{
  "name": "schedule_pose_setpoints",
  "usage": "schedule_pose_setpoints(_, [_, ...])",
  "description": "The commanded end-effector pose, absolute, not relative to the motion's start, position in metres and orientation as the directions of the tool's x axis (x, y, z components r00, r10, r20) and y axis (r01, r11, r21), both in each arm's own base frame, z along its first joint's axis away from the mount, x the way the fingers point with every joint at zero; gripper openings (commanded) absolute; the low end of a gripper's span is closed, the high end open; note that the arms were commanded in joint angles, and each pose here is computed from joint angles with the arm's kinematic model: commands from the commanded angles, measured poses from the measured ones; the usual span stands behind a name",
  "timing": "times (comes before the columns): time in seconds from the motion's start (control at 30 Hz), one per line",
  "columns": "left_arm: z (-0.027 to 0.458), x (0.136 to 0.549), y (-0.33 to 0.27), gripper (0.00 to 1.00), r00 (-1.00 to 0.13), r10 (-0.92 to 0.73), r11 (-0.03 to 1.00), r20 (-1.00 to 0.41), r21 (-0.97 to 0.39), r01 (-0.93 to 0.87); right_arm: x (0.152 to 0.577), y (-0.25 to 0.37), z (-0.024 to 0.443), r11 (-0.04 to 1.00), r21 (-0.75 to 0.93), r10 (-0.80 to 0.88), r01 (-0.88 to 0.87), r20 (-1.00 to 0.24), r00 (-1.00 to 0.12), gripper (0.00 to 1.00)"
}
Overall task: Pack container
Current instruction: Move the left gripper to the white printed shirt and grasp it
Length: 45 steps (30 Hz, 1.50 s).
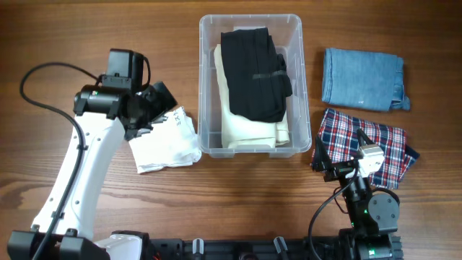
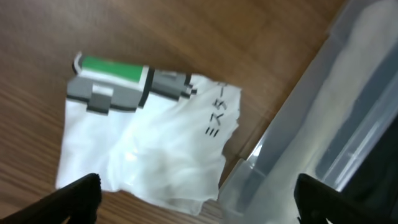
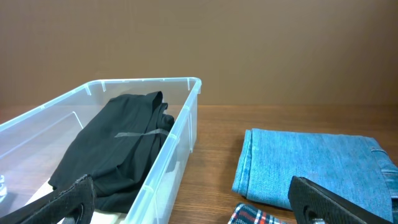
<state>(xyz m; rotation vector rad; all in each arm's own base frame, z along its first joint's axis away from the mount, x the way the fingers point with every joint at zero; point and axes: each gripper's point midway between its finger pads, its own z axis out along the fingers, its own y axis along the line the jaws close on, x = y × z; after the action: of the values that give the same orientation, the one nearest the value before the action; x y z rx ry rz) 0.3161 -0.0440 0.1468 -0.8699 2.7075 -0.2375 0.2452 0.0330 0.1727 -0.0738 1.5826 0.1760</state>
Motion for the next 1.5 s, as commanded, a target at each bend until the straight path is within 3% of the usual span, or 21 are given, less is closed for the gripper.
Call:
schedule_pose_setpoints(0.0, [0.126, 0.297, -0.051, 1.0, -0.729, -0.676, 0.727, -0.103, -0.254, -0.638, 0.245, 0.033, 0.175, 0.985, 0.055, 0.054, -0.163, -0.999, -0.009, 1.0])
schedule_pose_setpoints(0.17, [0.104, 0.274, -0.053, 1.0, -0.57, -0.821, 0.555, 0.019, -0.206, -0.806, 0.245, 0.033, 0.175, 0.985, 0.055, 0.054, -0.162, -0.999, -0.009, 1.0])
schedule_pose_setpoints(0.3, [0.082, 0.253, -0.051, 1.0, -0.316, -0.944, 0.305, 0.094, -0.118, -0.945, 0.245, 0.033, 0.175, 0.985, 0.055, 0.054, -0.163, -0.999, -0.009, 1.0])
schedule_pose_setpoints(0.47, [0.057, 0.223, -0.049, 0.98, -0.045, -0.991, 0.046, 0.127, 0.009, -0.999, 0.245, 0.033, 0.175, 0.985, 0.055, 0.054, -0.162, -0.999, -0.009, 1.0])
schedule_pose_setpoints(0.57, [0.047, 0.21, -0.049, 0.98, 0.035, -0.993, -0.029, 0.111, 0.056, -0.998, 0.245, 0.033, 0.175, 0.985, 0.055, 0.054, -0.163, -0.999, -0.009, 1.0])
schedule_pose_setpoints(0.87, [0.023, 0.231, -0.052, 0.95, 0.02, -0.998, -0.025, 0.064, -0.08, -0.996, 0.245, 0.033, 0.175, 0.985, 0.055, 0.054, -0.162, -0.999, -0.009, 1.0])
schedule_pose_setpoints(1.37, [0.012, 0.228, -0.041, 0.79, -0.022, -0.997, 0.029, -0.071, -0.098, -0.995, 0.245, 0.033, 0.175, 0.985, 0.055, 0.054, -0.163, -0.999, -0.009, 1.0])
schedule_pose_setpoints(1.47, [0.007, 0.224, -0.039, 0.77, 0.008, -0.997, -0.001, -0.076, -0.093, -0.996, 0.245, 0.033, 0.175, 0.985, 0.055, 0.054, -0.162, -0.999, -0.009, 1.0])
